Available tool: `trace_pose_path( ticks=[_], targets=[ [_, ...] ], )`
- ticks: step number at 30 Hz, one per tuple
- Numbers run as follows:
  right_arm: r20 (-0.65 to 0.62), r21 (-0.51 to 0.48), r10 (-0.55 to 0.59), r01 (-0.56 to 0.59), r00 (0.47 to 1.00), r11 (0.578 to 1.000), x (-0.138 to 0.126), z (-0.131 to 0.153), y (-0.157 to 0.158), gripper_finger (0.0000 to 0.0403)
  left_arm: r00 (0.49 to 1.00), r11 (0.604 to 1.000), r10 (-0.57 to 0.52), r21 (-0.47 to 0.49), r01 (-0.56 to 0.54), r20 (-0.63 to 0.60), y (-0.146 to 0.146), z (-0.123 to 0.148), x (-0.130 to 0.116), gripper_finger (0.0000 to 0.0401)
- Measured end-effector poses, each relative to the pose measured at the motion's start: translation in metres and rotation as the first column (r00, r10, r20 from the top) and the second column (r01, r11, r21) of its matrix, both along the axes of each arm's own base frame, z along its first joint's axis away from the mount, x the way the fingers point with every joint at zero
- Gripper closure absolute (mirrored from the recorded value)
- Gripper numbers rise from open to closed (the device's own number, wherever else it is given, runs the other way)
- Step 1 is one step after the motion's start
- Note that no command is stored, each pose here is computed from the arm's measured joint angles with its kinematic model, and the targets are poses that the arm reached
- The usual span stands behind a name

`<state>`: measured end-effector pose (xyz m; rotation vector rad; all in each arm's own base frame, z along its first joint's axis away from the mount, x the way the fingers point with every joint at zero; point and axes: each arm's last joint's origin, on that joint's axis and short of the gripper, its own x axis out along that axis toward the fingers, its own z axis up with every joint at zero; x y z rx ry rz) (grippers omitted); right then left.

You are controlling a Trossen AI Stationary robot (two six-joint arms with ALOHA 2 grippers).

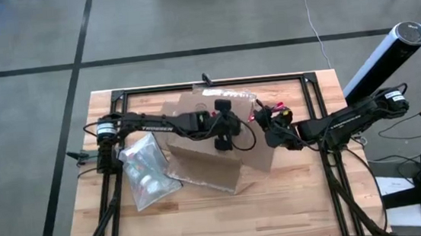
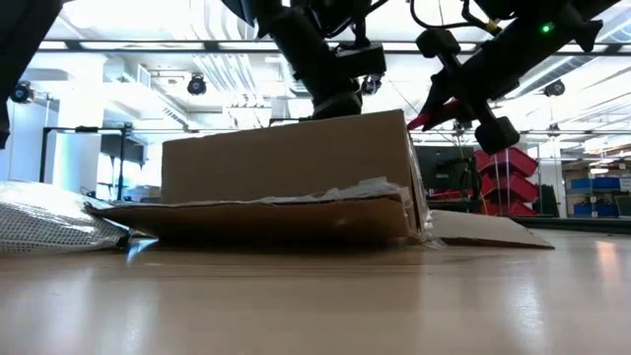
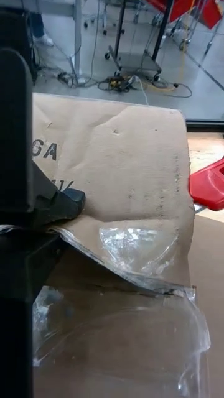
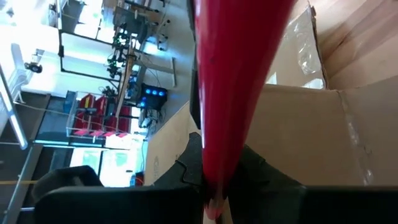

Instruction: Unpack boxes

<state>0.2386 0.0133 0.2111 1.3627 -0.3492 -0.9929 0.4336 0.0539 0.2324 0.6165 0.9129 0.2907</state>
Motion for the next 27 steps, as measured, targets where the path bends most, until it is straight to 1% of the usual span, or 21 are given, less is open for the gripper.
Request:
trace_pose_path(
  ticks=[6, 15, 24, 26, 27],
  targets=[
    [-0.013, 0.004, 0.047, -0.047, 0.999, 0.999, 0.001, 0.000, 0.003, 0.0387, 1.000, 0.999, 0.028, -0.019, -0.028, 0.009, 0.011, 0.001, -0.001, 0.0400],
    [-0.015, -0.002, 0.079, -0.079, 0.997, 0.997, 0.002, 0.001, 0.007, 0.0387, 0.999, 0.999, 0.046, -0.015, -0.046, 0.011, 0.017, 0.002, -0.002, 0.0400],
    [-0.030, -0.011, 0.123, -0.124, 0.992, 0.992, 0.001, 0.001, 0.015, 0.0387, 0.997, 0.997, 0.065, -0.043, -0.064, 0.028, 0.027, 0.002, -0.003, 0.0400],
    [-0.045, -0.010, 0.154, -0.154, 0.987, 0.988, 0.001, 0.001, 0.018, 0.0387, 0.998, 0.997, 0.064, -0.047, -0.062, 0.029, 0.028, 0.002, -0.003, 0.0401],
    [-0.040, 0.033, 0.238, -0.237, 0.970, 0.971, 0.003, 0.001, 0.022, 0.0387, 0.998, 0.997, 0.062, -0.049, -0.061, 0.029, 0.028, 0.002, -0.003, 0.0401]
  ],
)
